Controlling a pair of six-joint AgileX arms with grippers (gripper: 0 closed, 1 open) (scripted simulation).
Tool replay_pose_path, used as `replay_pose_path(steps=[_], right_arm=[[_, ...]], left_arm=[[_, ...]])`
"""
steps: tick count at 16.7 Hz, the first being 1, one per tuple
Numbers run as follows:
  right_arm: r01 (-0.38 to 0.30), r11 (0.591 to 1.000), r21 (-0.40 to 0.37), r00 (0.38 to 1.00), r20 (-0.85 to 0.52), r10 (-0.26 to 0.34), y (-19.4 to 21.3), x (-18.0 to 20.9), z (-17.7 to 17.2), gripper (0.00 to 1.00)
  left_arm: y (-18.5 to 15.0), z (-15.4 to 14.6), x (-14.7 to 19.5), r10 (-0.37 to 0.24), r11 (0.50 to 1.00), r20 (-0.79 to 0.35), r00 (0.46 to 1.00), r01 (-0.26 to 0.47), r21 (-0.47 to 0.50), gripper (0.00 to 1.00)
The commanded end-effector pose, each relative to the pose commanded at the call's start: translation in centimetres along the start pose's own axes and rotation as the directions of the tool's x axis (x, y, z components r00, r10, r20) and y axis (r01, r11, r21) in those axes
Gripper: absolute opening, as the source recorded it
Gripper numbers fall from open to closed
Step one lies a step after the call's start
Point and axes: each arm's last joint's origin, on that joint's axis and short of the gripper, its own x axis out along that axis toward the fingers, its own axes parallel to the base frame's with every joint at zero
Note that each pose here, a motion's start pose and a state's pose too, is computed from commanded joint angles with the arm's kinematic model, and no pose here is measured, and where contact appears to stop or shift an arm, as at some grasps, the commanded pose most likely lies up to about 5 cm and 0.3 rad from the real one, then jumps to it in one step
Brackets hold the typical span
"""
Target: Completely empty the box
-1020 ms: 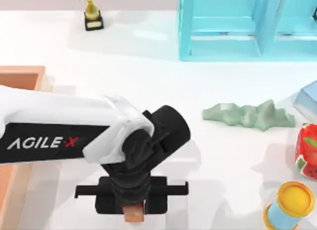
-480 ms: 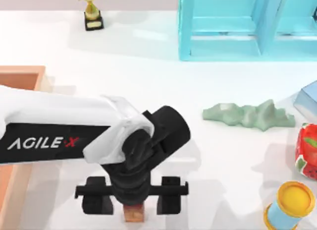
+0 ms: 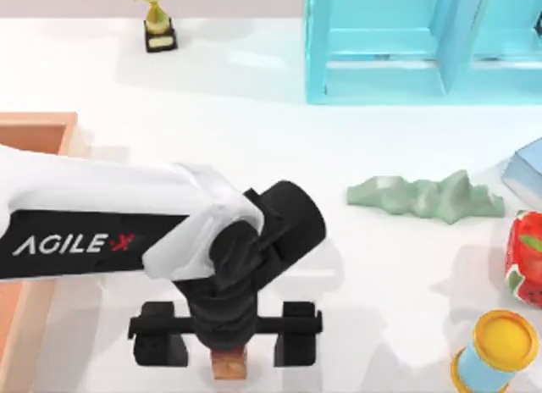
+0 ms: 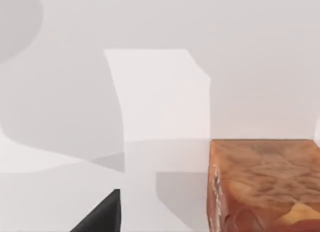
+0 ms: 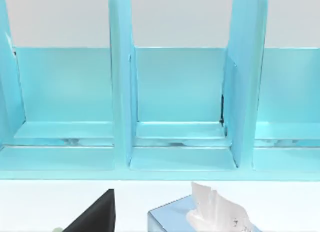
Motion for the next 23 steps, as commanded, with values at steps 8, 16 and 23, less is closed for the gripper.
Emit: replay_pose_path(steps=[8, 16, 23], right_arm=[[0.0, 1.0, 0.0, 1.0, 0.0, 0.0, 0.0, 0.0, 0.0, 1.0], [0.0, 1.0, 0.0, 1.0, 0.0, 0.0, 0.0, 0.0, 0.0, 1.0], [0.0, 1.0, 0.0, 1.0, 0.0, 0.0, 0.0, 0.0, 0.0, 1.0]], left_arm=[[-0.3, 0.1, -3.7, 0.012, 1.0, -0.016, 1.0, -0.012, 0.0, 1.0], [0.0, 0.0, -7.9, 0.0, 1.0, 0.0, 1.0, 0.0, 0.0, 1.0], [0.8, 1.8, -9.5, -0.038, 0.999, 0.043, 0.998, 0.038, 0.005, 1.0]])
